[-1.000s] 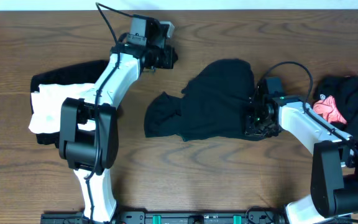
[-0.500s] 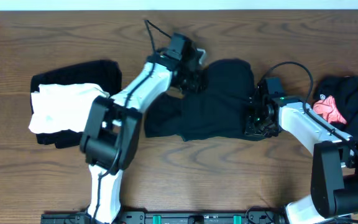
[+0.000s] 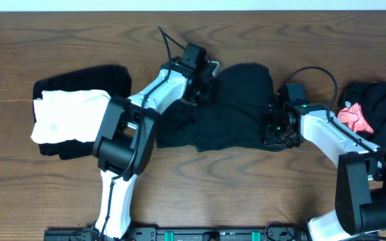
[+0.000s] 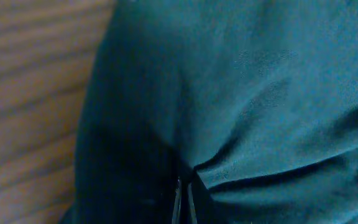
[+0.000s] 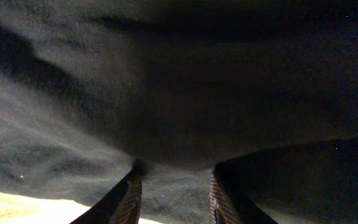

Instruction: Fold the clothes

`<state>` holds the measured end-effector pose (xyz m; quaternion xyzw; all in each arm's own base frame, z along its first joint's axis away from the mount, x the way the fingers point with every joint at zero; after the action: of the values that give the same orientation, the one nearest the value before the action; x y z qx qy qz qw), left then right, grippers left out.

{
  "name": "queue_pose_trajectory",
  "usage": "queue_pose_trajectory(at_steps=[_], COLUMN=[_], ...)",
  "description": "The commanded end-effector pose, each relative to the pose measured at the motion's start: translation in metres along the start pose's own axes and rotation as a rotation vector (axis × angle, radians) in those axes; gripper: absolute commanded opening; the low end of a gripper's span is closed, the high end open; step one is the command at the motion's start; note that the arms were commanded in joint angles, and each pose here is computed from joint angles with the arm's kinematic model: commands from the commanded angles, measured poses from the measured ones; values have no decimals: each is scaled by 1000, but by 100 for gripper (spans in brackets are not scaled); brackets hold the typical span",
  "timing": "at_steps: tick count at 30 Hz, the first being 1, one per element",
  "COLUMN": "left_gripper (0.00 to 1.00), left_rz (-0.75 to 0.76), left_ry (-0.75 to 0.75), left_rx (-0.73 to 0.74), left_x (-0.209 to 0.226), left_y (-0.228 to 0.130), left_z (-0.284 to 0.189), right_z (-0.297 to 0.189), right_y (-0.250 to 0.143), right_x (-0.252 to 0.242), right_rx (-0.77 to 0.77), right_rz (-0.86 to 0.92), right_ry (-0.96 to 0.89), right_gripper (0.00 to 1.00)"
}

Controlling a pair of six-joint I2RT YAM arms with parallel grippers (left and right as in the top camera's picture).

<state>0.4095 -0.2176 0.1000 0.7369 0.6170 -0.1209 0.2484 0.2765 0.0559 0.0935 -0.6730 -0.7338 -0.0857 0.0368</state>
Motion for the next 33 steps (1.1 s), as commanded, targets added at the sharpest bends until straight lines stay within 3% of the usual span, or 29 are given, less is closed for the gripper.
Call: queue_pose_trajectory(at_steps=[1, 9, 11, 14, 18, 33], left_gripper=[6, 6, 6, 23, 35, 47], left_rz=[35, -30, -47, -69, -53, 37], left_ry=[20, 55, 33, 12, 14, 42], left_rx=[-173, -320, -291, -214, -123, 65], left_x=[-8, 26, 31, 30, 21, 34], left_y=[34, 67, 64, 53, 36, 9], left_z=[-53, -96, -97, -91, -74, -10], right_z=[24, 24, 24, 24, 24, 24], right_y=[-23, -23, -23, -23, -23, -23], right_x=[-9, -9, -9, -9, -9, -9], right_rx=[121, 121, 121, 121, 121, 121], right_rz=[25, 25, 32, 32, 32, 32], right_ry=[-73, -73, -74, -74, -75, -74], right_gripper=[36, 36, 36, 36, 36, 35])
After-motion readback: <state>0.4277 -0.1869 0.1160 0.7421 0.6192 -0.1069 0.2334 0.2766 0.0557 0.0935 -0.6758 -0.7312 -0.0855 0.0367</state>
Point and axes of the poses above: each gripper's point midway between its finger pads, its own z axis out along the fingers, its own x axis along the line the jaws close on, y = z × x, the point moved 10 cm from there along -z, back along the fingers, and after that the axes turned 11 degrees about -z, right-handed, at the moved point
